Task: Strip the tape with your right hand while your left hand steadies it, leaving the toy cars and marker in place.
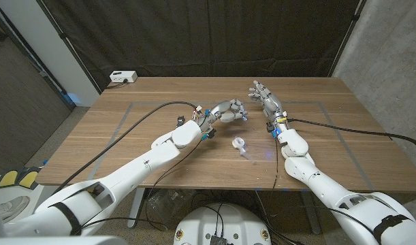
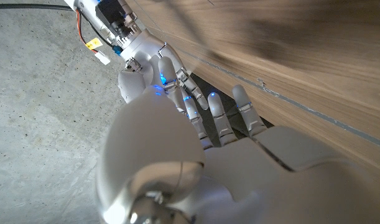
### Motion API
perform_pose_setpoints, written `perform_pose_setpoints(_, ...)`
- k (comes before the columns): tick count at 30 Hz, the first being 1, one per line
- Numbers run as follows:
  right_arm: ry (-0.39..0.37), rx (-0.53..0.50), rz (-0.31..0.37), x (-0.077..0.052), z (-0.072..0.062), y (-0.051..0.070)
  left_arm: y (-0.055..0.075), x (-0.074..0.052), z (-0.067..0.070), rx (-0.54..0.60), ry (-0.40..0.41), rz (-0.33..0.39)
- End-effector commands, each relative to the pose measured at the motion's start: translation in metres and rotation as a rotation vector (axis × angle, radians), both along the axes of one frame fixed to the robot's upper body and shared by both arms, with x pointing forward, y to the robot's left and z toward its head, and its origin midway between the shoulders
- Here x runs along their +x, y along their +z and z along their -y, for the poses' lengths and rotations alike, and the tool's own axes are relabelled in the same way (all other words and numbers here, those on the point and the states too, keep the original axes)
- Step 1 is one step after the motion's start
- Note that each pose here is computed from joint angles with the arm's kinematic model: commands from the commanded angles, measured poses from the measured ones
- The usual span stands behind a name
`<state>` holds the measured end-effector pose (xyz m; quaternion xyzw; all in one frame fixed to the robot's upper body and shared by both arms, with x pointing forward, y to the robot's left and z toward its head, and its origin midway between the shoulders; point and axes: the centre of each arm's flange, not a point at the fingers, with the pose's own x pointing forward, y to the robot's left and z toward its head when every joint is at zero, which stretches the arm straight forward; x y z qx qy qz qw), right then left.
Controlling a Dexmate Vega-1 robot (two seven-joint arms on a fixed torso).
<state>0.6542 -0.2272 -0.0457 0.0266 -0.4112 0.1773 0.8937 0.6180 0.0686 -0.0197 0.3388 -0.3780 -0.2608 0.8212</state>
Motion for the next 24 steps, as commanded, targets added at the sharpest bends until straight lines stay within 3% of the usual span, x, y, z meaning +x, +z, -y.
perform_pose_setpoints(1,0.045,0.048,0.012,-0.007,-0.015,-0.005,0.0,-0.005,-0.015,-0.029,-0.02,0.01)
perform_pose_setpoints(9,0.013,0.059,0.009,-0.023,-0.034,-0.009,-0.001,-0.003,-0.043,-0.066,-0.034,0.017)
perform_pose_setpoints(17,-0.067,0.041,0.033,-0.05,-0.044,-0.001,0.007,-0.006,-0.078,-0.147,-0.02,0.074)
perform_pose_setpoints(24,-0.099,0.05,0.019,-0.063,-0.065,-0.005,-0.007,0.005,-0.101,-0.197,-0.012,0.019)
